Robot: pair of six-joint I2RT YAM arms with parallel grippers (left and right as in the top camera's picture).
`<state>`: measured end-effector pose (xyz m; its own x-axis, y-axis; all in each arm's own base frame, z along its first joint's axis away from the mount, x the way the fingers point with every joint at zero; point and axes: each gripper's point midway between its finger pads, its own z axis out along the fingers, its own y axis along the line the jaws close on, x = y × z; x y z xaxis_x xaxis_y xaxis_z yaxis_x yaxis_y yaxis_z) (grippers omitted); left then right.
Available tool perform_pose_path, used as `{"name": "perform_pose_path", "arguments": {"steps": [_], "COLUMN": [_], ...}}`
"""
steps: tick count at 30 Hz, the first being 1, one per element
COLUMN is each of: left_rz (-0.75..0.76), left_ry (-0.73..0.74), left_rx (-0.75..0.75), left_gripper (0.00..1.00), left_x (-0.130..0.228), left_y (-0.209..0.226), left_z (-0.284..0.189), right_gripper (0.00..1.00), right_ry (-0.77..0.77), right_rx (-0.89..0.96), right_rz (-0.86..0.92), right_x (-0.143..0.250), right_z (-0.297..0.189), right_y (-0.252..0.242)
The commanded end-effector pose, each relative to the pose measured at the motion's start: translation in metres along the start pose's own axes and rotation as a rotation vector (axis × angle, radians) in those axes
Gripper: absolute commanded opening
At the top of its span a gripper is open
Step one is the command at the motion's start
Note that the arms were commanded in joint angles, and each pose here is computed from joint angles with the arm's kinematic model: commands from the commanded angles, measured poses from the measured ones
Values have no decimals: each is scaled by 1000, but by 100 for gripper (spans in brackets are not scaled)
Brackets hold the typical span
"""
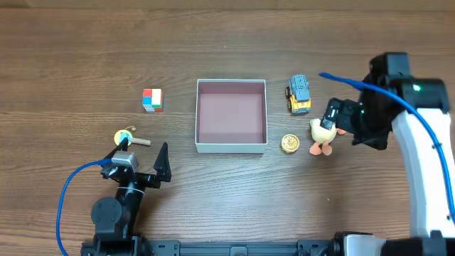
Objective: Pack container
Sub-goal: 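Reach the right gripper to the plush duck and grasp it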
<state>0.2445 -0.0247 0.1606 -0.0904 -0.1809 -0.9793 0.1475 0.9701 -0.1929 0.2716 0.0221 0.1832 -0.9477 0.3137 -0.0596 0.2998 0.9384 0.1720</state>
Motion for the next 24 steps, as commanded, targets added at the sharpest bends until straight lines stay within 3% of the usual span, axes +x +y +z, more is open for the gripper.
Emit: {"name": "perform_pose_path", "arguments": {"steps": [1,6,10,24], "left_rz": [-5,-5,-5,-5], "left_ry": [-2,-2,-2,-2], "left_rx": [-8,-8,-8,-8], "left_gripper": [100,100,100,100], "left_x": [0,0,0,0], "left_y": [2,2,2,2], "left_z": [0,0,0,0], "right_gripper": [100,100,100,100], "right_ry": [-35,-127,-55,-93], "right_rx": [-5,134,198,152], "right_rz": [82,201,204,209], "right_x": [-14,-32,-32,-62], "right_z": [-2,-3,16,57], "right_y": [5,-20,-28,-19]}}
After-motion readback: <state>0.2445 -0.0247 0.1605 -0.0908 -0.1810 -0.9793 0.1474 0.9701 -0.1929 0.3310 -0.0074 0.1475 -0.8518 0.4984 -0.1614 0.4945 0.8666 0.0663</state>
